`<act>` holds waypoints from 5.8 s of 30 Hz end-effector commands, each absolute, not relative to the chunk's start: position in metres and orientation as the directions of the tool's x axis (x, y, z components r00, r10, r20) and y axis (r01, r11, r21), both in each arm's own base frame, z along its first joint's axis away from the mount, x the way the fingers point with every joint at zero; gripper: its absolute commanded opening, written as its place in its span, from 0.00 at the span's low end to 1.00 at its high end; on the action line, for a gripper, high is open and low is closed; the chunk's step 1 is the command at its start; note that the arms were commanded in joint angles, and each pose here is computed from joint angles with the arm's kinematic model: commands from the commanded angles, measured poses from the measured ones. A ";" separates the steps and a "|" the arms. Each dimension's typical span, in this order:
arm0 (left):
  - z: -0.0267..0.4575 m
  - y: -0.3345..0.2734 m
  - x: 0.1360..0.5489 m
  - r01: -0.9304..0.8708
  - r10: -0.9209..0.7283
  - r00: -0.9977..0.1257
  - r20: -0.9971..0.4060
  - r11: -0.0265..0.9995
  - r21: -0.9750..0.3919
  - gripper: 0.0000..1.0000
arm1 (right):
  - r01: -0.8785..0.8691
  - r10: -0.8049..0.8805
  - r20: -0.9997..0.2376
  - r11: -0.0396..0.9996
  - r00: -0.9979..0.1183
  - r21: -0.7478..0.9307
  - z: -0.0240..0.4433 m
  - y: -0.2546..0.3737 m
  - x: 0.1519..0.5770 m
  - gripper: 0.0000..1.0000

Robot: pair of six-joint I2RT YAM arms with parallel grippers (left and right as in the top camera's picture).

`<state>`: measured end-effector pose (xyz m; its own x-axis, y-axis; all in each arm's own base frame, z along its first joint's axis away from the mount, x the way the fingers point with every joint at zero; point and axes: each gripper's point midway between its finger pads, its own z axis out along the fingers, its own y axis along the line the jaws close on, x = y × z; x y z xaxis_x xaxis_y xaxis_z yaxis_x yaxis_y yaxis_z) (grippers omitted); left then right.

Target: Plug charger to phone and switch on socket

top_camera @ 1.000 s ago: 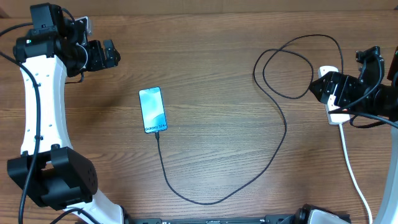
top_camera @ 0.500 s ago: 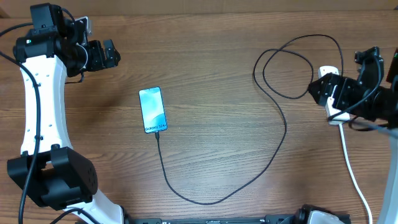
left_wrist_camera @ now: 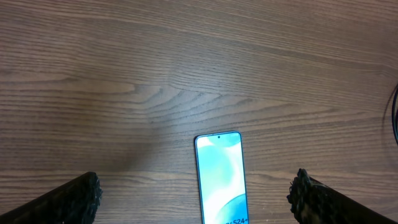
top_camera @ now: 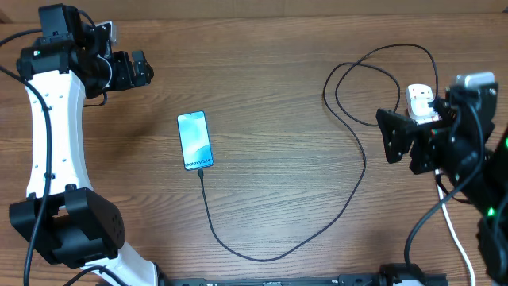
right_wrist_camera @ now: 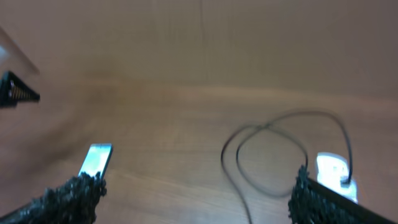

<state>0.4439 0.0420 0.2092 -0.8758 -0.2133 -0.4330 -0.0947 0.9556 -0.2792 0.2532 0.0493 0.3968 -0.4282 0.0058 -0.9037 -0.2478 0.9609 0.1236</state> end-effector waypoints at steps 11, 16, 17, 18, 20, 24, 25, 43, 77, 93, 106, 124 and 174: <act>0.215 0.039 0.446 -0.096 -0.218 -0.869 -0.444 0.955 -0.281 1.00 | -0.181 0.006 -0.996 0.983 -0.088 0.022 0.366 0.033 0.248 1.00; 0.215 0.039 0.446 -0.096 -0.218 -0.869 -0.444 0.955 -0.281 1.00 | -0.141 0.009 -1.000 0.990 0.029 0.005 0.341 0.025 0.250 1.00; 0.215 0.039 0.446 -0.096 -0.218 -0.869 -0.444 0.955 -0.281 1.00 | -0.135 0.009 -0.999 0.991 0.049 0.002 0.333 0.024 0.249 1.00; 0.215 0.039 0.446 -0.095 -0.218 -0.869 -0.444 0.955 -0.281 1.00 | -0.127 0.009 -0.998 0.992 0.061 0.001 0.323 0.022 0.249 1.00; 0.215 0.039 0.446 -0.095 -0.218 -0.869 -0.444 0.955 -0.281 1.00 | -0.117 0.008 -0.997 0.993 0.074 -0.001 0.306 0.019 0.247 1.00; 0.215 0.039 0.446 -0.095 -0.218 -0.869 -0.444 0.955 -0.281 1.00 | -0.101 0.007 -0.997 0.995 0.071 0.000 0.275 0.015 0.247 1.00; 0.215 0.039 0.446 -0.095 -0.218 -0.869 -0.444 0.955 -0.281 1.00 | -0.098 0.007 -0.998 0.995 0.065 0.001 0.267 0.014 0.248 1.00; 0.215 0.039 0.446 -0.096 -0.218 -0.869 -0.444 0.955 -0.281 1.00 | -0.099 0.008 -0.999 0.995 0.049 0.003 0.195 0.014 0.246 1.00; 0.215 0.039 0.446 -0.095 -0.218 -0.869 -0.444 0.955 -0.281 1.00 | -0.100 0.020 -1.000 0.995 -0.015 0.022 0.172 0.015 0.246 1.00; 0.259 0.039 0.433 -0.064 -0.192 -0.815 -0.547 0.968 -0.244 1.00 | -0.100 0.020 -1.000 0.995 -0.015 0.022 0.172 0.015 0.246 1.00; 0.325 0.021 0.366 -0.009 -0.084 -0.511 -0.856 0.996 -0.092 1.00 | -0.100 0.020 -1.000 0.995 -0.015 0.022 0.172 0.015 0.246 1.00; 0.251 -0.015 0.272 0.110 -0.017 0.040 -0.999 0.994 -0.012 1.00 | -0.100 0.020 -1.000 0.995 -0.015 0.022 0.172 0.015 0.246 1.00; 0.158 -0.010 0.246 0.074 0.021 -0.067 -0.998 0.997 0.016 1.00 | -0.100 0.020 -1.000 0.995 -0.015 0.022 0.172 0.015 0.246 1.00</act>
<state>0.2462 -0.0101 0.1581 -0.0718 0.0073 -0.9974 0.0763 0.9971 0.0018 0.2454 0.0167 0.1740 -0.0192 0.0146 -0.9997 -0.1107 0.9937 0.0166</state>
